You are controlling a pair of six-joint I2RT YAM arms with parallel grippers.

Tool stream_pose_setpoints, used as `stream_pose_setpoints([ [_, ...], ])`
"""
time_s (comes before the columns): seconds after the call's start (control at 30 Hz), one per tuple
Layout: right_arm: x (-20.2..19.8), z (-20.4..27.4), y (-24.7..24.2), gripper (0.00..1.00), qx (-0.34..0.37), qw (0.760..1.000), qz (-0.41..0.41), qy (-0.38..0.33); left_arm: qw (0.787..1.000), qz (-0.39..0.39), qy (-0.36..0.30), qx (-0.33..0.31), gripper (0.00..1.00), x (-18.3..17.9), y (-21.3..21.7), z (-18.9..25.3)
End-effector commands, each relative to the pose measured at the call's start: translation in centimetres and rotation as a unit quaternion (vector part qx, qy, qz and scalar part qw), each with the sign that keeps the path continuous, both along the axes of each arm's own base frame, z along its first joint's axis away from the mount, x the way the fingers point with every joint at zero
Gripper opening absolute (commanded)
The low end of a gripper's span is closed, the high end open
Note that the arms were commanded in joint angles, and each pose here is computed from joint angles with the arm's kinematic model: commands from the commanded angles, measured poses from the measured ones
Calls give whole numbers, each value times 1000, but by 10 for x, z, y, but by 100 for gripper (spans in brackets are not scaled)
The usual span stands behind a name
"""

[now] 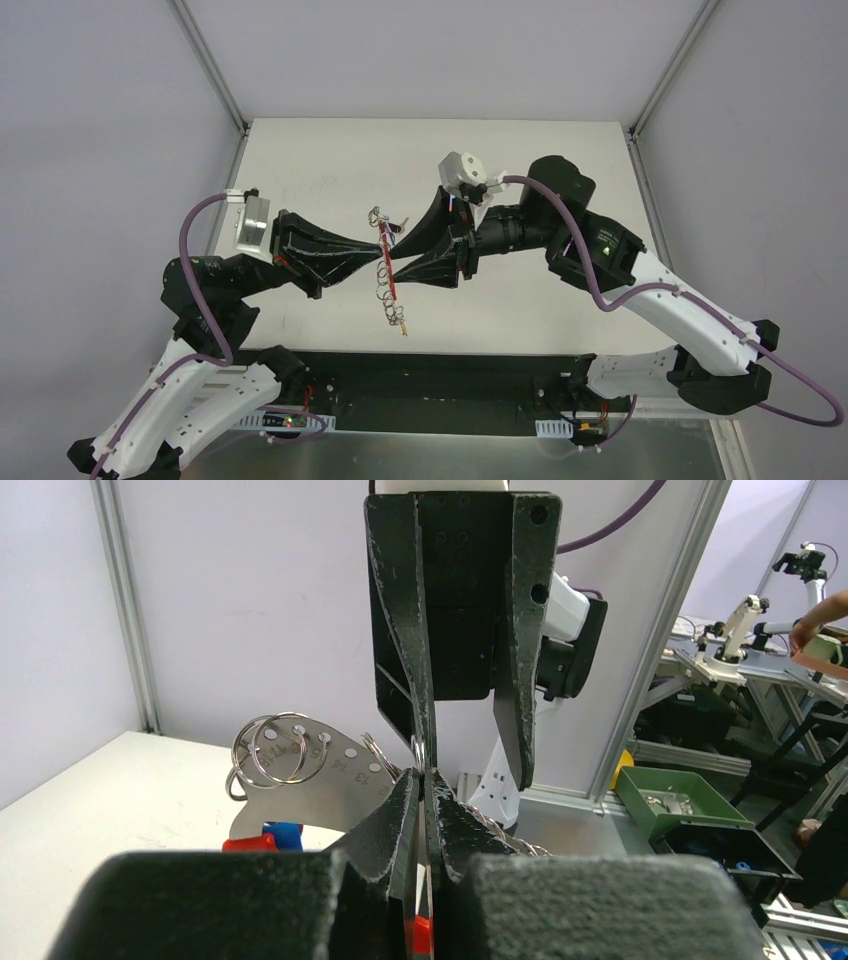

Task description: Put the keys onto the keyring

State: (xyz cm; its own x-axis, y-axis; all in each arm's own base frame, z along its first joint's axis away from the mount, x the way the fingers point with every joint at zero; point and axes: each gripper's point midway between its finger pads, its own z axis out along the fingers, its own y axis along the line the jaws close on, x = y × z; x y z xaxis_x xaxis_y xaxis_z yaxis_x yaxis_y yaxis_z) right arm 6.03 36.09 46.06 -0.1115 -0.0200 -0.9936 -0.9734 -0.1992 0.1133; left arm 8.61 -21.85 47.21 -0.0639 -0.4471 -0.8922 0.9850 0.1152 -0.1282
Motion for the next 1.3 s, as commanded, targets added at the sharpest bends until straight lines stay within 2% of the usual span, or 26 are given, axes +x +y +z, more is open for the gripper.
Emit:
stream_pose_setpoints([
  [0.0, -4, 36, -2, 40, 55, 998, 2, -38, 999, -5, -34, -32, 0, -13, 8, 19],
  [0.6, -6, 24, 0, 39, 33, 999, -1, -34, 998, -8, -44, -44, 0, -23, 15, 24],
  [1.27, -10, 36, 5, 39, 44, 998, 5, -37, 998, -12, -43, -44, 0, -23, 14, 23],
])
